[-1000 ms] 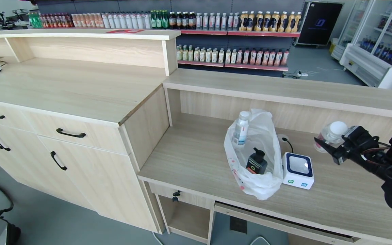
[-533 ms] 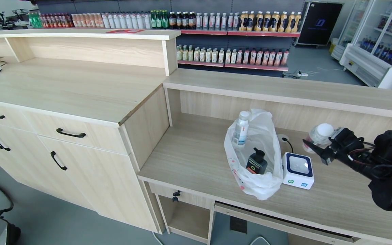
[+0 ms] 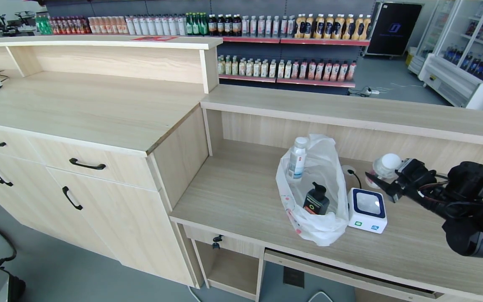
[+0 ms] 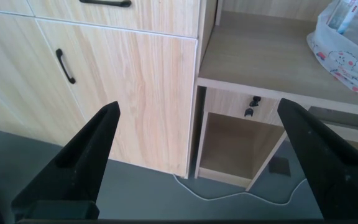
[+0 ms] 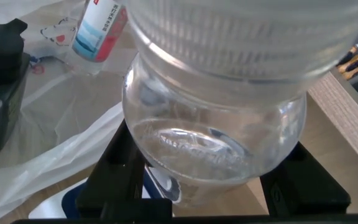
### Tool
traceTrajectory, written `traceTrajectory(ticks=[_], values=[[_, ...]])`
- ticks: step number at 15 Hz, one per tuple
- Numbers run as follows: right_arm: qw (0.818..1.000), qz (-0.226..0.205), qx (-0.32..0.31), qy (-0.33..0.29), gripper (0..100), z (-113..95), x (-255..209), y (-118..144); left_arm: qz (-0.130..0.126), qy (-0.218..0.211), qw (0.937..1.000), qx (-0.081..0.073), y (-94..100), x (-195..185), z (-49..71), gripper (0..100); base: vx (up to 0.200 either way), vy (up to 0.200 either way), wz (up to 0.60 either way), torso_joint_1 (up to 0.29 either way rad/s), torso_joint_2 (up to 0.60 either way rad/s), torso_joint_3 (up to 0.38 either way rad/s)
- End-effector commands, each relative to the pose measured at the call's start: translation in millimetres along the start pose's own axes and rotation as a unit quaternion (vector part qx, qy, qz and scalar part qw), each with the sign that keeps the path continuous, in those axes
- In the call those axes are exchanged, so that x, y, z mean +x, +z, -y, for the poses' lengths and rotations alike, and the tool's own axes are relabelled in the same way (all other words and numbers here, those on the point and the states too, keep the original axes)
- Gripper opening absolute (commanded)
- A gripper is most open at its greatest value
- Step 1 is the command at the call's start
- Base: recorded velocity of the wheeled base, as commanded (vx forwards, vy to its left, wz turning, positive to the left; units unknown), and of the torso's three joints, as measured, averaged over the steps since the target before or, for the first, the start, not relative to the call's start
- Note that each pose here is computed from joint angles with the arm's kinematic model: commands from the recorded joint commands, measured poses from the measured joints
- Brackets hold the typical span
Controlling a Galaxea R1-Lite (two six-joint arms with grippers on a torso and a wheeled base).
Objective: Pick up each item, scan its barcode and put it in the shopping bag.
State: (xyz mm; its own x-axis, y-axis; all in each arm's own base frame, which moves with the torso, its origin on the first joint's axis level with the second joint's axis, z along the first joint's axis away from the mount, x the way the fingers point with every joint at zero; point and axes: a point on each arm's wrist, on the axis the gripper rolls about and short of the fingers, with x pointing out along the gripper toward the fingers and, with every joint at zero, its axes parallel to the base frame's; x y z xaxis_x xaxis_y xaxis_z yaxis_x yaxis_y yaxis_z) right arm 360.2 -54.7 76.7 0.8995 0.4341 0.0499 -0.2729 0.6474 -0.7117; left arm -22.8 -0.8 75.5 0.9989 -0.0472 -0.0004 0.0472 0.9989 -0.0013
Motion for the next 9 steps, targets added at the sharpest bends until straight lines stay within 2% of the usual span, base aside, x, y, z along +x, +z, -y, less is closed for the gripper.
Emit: traceTrajectory(ticks=[1, 9], values=[[1.000, 0.004, -0.001, 0.003, 0, -3, 6, -3, -0.001, 0.000, 1.0000, 0.000, 0.0, 0, 0.0, 100, 0.000, 0.000, 0.00, 0.000, 0.00, 0.000], [0.999, 0.029, -0.004, 0.014, 0, -5, 22, -8, -0.001, 0.000, 1.0000, 0.000, 0.0, 0, 0.0, 100, 0.000, 0.000, 0.00, 0.000, 0.00, 0.000]])
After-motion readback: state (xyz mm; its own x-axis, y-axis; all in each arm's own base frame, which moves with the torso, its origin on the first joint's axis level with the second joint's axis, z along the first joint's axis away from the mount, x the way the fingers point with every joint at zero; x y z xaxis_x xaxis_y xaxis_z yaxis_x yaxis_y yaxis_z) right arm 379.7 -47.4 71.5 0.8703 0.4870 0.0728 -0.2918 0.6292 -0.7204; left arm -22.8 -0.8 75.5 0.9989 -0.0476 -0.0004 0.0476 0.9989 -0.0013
